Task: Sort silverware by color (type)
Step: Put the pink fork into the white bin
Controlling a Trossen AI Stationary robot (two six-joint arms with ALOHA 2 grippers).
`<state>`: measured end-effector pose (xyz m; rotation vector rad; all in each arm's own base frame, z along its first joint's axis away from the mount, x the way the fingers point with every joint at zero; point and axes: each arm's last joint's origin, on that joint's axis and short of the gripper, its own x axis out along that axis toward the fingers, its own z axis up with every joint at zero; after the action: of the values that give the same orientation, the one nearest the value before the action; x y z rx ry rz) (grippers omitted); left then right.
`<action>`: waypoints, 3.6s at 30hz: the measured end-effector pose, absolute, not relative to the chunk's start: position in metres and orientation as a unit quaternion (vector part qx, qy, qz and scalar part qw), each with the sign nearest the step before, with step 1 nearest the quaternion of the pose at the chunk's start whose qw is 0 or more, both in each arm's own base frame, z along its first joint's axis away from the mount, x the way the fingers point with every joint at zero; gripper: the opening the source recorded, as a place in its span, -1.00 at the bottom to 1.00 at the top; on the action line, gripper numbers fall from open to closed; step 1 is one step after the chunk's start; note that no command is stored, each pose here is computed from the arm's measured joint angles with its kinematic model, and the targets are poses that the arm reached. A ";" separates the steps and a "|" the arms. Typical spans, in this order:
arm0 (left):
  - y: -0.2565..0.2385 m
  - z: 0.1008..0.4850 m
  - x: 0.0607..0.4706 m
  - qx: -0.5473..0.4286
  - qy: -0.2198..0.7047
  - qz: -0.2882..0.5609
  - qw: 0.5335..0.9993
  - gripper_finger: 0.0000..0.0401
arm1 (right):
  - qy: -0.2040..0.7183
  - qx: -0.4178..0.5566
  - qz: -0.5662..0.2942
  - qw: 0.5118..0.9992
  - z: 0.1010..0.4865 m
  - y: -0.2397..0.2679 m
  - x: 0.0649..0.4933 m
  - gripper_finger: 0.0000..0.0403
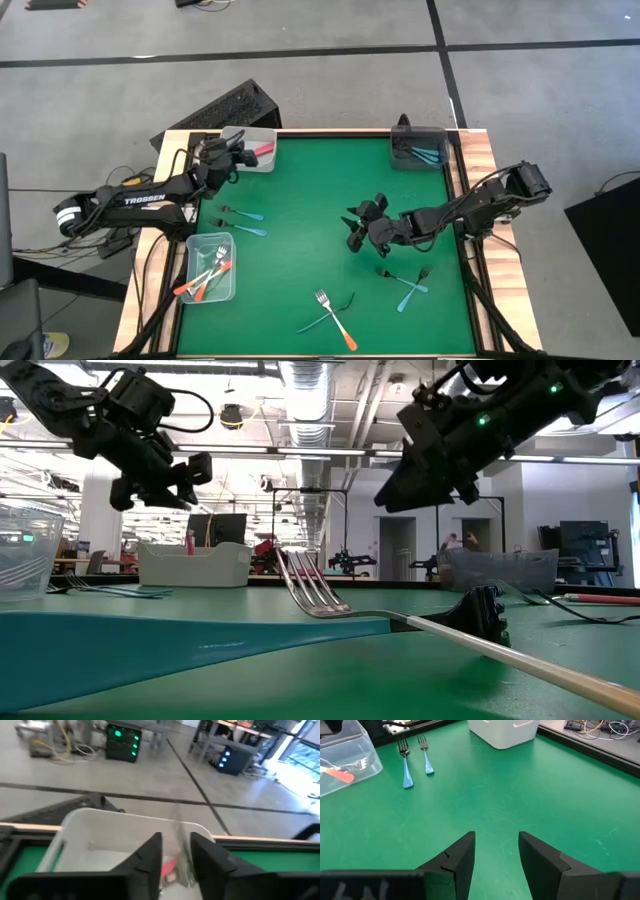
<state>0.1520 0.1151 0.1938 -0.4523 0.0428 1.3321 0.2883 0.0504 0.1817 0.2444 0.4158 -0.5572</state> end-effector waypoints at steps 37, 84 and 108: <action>0.068 0.182 0.146 0.077 0.366 0.460 0.805 -0.08 | 0.307 0.142 -0.229 0.913 0.167 0.048 0.280 -0.12; 0.085 0.141 0.151 0.125 0.501 0.505 0.692 -1.00 | 0.313 0.109 -0.227 0.916 0.167 0.045 0.280 -0.12; 0.097 0.174 0.167 0.084 0.523 0.424 0.735 -0.81 | 0.310 0.110 -0.227 0.917 0.167 0.051 0.279 -0.12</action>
<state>0.1675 0.0966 0.1739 0.1852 1.1506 0.9309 0.2786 0.0511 0.1669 0.2256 0.6377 -0.4664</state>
